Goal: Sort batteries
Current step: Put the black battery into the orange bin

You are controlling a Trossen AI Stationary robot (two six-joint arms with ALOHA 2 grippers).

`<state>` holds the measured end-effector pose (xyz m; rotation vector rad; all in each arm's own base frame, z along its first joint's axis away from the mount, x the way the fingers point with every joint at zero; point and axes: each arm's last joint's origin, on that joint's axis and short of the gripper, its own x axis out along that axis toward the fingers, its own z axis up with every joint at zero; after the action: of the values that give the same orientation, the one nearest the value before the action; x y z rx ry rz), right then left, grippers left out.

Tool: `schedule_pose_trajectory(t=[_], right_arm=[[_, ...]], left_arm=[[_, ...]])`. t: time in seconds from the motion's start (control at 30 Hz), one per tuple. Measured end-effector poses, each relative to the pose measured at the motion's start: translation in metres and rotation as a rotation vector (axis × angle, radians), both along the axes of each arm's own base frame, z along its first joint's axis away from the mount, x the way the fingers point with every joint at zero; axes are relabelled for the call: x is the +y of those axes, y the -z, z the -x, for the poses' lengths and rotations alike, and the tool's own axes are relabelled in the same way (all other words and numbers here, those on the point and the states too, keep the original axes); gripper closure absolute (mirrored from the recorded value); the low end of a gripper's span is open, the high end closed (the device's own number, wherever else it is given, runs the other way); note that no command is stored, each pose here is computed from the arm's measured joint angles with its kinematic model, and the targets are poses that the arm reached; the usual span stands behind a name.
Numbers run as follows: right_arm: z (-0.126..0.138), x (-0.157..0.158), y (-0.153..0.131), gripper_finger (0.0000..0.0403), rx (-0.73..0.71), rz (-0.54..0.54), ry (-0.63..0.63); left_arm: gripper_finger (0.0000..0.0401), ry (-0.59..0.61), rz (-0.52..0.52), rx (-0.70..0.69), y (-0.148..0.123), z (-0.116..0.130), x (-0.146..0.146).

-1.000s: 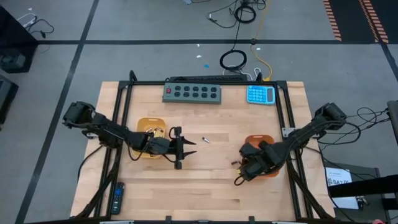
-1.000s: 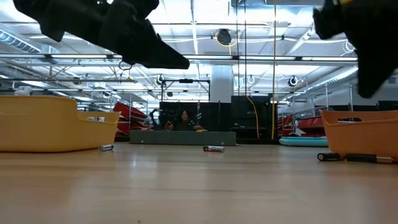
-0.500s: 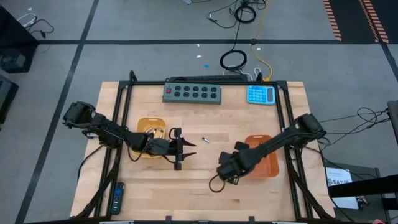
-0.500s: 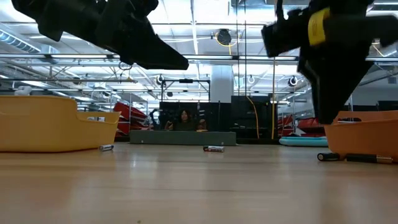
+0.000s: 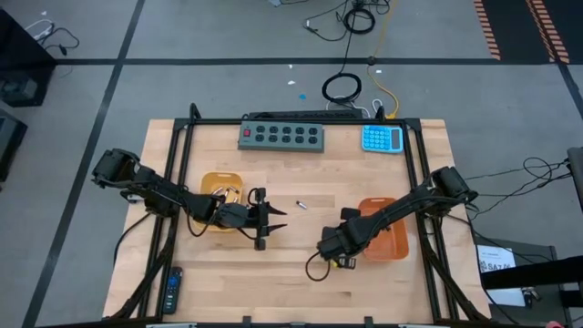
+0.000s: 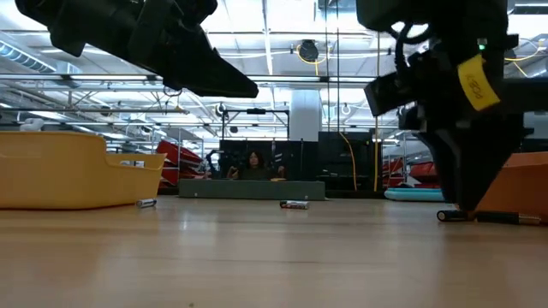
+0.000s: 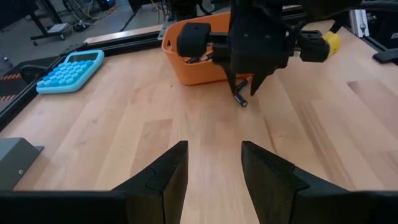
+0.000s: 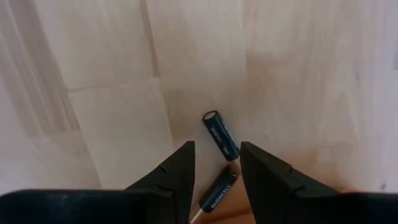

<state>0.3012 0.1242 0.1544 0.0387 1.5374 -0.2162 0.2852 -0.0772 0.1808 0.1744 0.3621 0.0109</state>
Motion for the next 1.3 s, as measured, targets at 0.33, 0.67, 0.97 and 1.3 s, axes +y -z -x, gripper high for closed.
schedule_pose_trajectory(t=[0.33, 0.67, 0.97, 1.3], right_arm=[[0.006, -0.003, 0.013, 0.0288, 0.010, -0.006, -0.040], [0.005, -0.007, 0.015, 0.0380, 0.013, -0.025, -0.056], [0.003, -0.009, 0.015, 0.0398, -0.013, 0.012, -0.067], [0.030, 0.000, -0.062, 0.0401, -0.099, 0.108, 0.072]], left_arm=[[0.0242, 0.000, 0.001, 0.001, 0.000, 0.000, 0.000], [0.0242, -0.001, -0.002, 0.013, 0.001, 0.000, 0.000], [0.0242, -0.001, -0.003, 0.014, 0.001, 0.000, 0.000], [0.0242, -0.001, -0.005, 0.024, 0.002, 0.001, 0.000]])
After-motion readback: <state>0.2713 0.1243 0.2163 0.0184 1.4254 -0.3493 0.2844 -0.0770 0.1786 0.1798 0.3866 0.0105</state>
